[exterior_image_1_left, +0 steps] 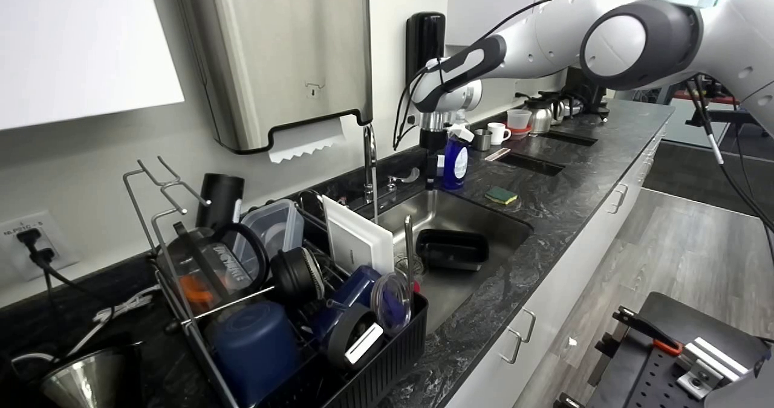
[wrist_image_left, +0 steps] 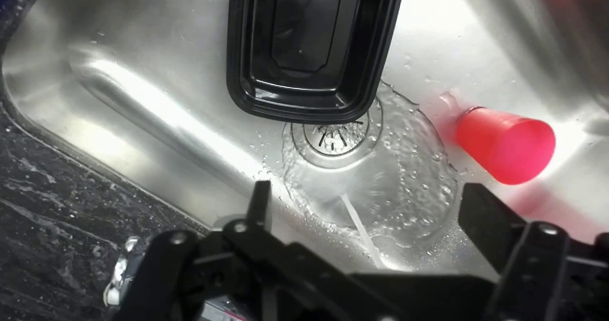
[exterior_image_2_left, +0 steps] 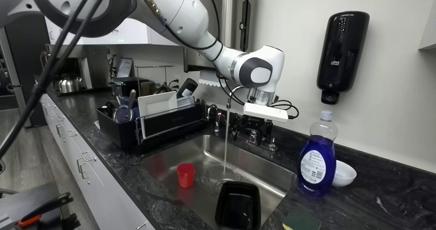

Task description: Open the tap and close it

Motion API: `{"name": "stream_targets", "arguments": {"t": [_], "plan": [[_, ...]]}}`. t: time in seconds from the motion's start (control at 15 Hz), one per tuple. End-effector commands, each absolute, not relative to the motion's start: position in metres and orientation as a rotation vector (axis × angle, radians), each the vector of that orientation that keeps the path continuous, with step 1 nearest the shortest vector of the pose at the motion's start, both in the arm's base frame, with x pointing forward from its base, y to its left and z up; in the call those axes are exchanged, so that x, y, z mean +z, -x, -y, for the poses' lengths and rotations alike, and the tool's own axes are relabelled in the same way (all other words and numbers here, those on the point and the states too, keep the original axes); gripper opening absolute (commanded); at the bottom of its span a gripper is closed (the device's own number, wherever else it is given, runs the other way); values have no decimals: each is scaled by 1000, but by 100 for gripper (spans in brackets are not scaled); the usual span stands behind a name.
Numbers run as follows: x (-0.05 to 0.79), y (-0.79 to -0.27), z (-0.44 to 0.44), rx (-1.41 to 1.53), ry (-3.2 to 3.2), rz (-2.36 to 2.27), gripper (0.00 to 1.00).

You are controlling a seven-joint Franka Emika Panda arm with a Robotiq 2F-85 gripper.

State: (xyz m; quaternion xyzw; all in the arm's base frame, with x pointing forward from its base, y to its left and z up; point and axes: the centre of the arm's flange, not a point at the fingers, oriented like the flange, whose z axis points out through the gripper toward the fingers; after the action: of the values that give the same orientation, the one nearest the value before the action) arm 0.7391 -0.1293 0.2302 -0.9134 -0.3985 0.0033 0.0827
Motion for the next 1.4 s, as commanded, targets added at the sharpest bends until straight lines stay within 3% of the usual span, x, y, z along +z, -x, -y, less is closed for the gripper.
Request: {"name": "stream_targets", "arguments": {"t": [0.0, 1.33], "plan": [[218, -759, 132, -26, 2714, 1220, 100], [208, -783, 132, -249, 2826, 1412, 100]]}}
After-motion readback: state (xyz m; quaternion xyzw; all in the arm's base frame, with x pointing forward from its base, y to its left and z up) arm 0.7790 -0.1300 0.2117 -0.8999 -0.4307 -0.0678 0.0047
